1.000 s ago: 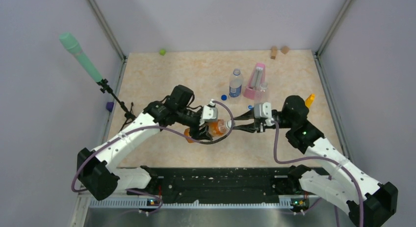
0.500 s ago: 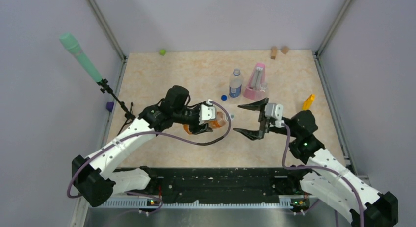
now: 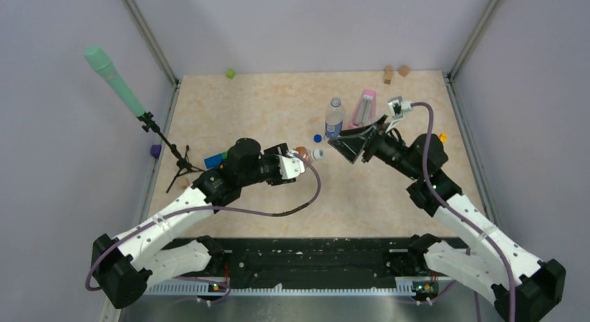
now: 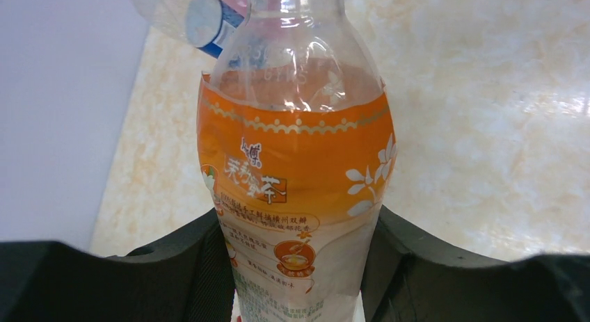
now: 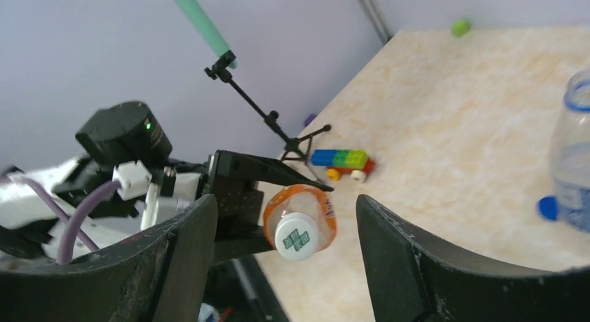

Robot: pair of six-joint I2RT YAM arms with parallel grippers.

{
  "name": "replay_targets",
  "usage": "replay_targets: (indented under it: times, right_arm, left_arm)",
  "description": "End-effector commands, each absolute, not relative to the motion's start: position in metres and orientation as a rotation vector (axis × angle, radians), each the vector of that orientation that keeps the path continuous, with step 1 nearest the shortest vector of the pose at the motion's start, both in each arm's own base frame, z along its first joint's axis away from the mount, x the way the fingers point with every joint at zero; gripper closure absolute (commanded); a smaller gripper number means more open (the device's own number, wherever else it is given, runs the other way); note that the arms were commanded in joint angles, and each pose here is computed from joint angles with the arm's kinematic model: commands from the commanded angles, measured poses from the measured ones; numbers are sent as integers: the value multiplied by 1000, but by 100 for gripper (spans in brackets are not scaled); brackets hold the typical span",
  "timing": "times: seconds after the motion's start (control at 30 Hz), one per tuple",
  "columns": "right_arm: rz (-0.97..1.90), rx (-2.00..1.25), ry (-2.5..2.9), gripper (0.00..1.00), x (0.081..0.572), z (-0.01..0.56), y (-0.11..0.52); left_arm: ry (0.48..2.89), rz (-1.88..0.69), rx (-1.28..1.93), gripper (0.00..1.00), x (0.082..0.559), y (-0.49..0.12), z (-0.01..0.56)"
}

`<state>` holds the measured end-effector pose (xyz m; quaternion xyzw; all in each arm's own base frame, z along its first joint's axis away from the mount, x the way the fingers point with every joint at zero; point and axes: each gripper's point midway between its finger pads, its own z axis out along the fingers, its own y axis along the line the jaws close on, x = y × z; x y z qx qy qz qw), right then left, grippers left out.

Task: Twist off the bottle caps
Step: Unscrew the bottle cap from the plastic bottle.

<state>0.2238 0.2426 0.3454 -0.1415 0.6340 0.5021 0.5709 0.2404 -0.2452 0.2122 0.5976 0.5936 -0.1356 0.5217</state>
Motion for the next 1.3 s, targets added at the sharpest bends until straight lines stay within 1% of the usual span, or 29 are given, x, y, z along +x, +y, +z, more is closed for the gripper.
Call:
replay_targets:
  times: [0.0,0.07,0.2,0.27,0.4,0.5,0.73,0.87,0.93,1.0,1.1,1.13,1.23,1.27]
  right_arm:
    - [1530,-65,1692,31,219,338,267]
    - [1614,-59,1703,35,214,335,276]
    - [1529,17,1786,36,226,318,276]
    - [1499,29,1808,38,230,313,276]
    - [1496,28,1847,40,231,305,279]
    - [1507,20,1862,45,232,302,283]
    - [1575,-25,1823,46,227,311,289]
    - [1580,-42,1834,51,226,307,291]
    - [1579,-48,1847,56,227,304,293]
    - [1571,-55,1856,59,228,301,294]
    - [1565,-68,1855,60,229,299,295]
    - [1554,-70,1854,61,230,299,294]
    - [1514,-96,1848,71,231,298,292]
    - [1495,-118,1844,81,231,297,291]
  left_arm:
    - [1313,-143,1320,100,264,-246,243]
    - [1313,-107,1326,100,265,-247,240]
    - [1292,-76,1315,100,266,-249,241]
    - [1284,-73,1315,100,266,-250,242]
    - [1283,-55,1321,100,268,-249,241]
    - [1283,-56,1326,100,266,-249,242]
    - [1294,-45,1342,100,266,-248,237]
    - [1298,-50,1351,100,266,-249,235]
    - [1303,-52,1359,100,266,-249,232]
    - [1305,-57,1362,100,265,-250,232]
    - [1308,-65,1366,100,264,-251,231]
    - [1309,-66,1366,100,264,-251,231]
    - [1309,-73,1369,100,264,-252,231]
    - [1315,-77,1374,100,263,-253,230]
